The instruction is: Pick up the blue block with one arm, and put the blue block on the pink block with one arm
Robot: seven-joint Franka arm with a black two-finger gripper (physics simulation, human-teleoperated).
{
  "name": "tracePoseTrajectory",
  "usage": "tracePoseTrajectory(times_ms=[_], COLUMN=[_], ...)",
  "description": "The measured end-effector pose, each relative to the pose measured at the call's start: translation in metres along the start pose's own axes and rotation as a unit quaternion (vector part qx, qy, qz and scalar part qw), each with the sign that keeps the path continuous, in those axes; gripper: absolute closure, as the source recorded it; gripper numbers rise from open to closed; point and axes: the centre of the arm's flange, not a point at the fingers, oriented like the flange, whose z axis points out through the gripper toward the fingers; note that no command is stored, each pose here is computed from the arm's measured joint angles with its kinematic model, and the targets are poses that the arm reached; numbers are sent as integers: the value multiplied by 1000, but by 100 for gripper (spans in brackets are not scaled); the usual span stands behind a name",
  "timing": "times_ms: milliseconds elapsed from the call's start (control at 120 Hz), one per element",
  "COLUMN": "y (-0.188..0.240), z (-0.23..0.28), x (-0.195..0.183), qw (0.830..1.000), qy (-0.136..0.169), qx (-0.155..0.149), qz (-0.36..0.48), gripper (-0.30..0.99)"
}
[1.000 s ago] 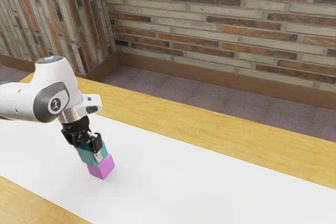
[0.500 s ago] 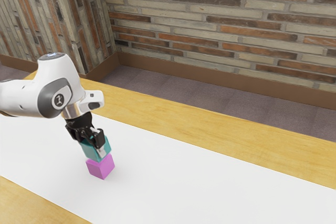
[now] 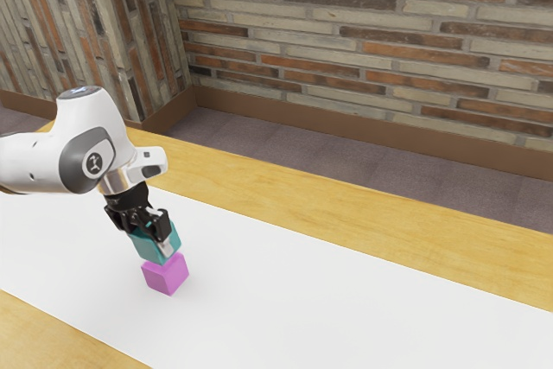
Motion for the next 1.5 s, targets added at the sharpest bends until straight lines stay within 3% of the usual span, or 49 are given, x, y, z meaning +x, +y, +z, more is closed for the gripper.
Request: tracePoseTrajectory(times_ms=[917,1500], y=[-1,-2], z=[17,17], x=[-3,-3], qw=[1000,1000], qy=[-16,-9], qx=[-9,-3], qz=[-23,20], gripper=[37,37])
